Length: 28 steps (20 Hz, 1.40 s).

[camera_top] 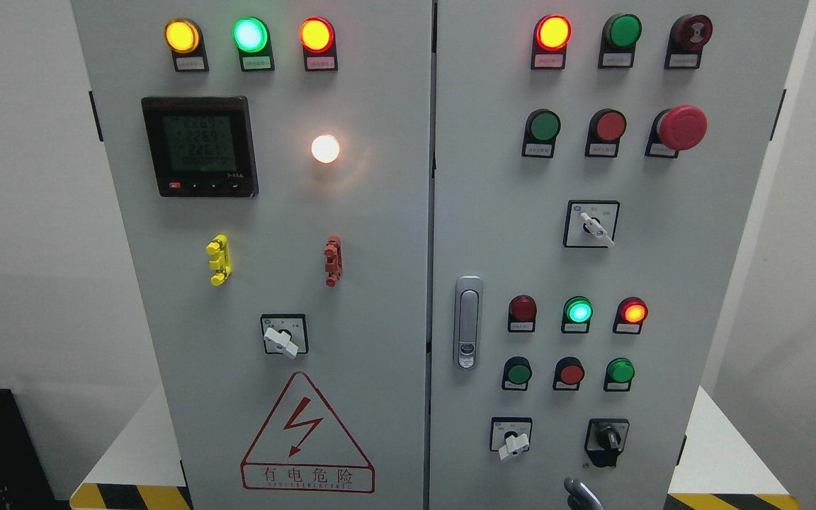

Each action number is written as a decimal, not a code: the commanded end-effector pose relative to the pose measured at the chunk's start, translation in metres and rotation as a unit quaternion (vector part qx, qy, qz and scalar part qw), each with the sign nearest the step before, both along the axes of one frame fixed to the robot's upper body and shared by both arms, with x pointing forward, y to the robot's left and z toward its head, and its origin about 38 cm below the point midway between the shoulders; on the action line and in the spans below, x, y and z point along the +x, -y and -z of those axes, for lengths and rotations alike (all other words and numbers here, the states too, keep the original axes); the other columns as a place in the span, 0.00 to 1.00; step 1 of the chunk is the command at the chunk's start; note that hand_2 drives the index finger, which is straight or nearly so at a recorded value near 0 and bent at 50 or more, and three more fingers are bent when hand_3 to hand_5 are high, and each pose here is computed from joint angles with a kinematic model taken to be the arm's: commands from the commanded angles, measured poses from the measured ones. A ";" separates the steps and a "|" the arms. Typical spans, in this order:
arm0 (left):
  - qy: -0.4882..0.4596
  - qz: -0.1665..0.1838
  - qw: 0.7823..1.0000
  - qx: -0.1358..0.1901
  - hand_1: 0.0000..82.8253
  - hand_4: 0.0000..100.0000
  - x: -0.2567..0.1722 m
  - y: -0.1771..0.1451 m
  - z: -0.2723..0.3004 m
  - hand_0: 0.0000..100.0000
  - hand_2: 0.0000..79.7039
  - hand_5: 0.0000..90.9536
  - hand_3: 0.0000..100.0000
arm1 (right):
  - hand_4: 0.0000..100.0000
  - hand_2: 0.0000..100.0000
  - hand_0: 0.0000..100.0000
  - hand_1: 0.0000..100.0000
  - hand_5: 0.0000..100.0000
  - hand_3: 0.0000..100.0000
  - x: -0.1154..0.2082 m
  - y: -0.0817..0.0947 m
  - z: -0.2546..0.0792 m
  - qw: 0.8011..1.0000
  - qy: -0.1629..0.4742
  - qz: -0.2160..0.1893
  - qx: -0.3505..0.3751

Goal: Press green start button

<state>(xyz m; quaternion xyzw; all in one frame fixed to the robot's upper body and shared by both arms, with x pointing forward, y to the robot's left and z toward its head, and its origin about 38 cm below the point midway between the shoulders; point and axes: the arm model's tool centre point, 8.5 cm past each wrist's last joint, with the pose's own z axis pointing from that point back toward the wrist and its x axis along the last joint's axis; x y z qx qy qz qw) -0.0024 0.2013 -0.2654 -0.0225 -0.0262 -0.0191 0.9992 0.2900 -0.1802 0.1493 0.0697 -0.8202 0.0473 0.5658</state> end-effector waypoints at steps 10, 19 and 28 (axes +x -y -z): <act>0.000 0.000 1.000 0.000 0.67 0.00 0.000 0.000 0.000 0.12 0.00 0.00 0.00 | 0.08 0.00 0.20 0.26 0.00 0.15 0.009 0.001 -0.019 0.996 0.056 0.020 -0.068; 0.000 0.000 1.000 0.000 0.67 0.00 0.000 0.000 0.000 0.12 0.00 0.00 0.00 | 0.30 0.00 0.19 0.32 0.08 0.37 0.028 0.019 -0.030 0.965 0.096 0.102 -0.221; 0.000 0.000 1.000 0.000 0.67 0.00 -0.001 0.000 0.000 0.12 0.00 0.00 0.00 | 0.50 0.00 0.41 0.34 0.33 0.52 0.033 0.030 -0.043 0.926 0.118 0.155 -0.324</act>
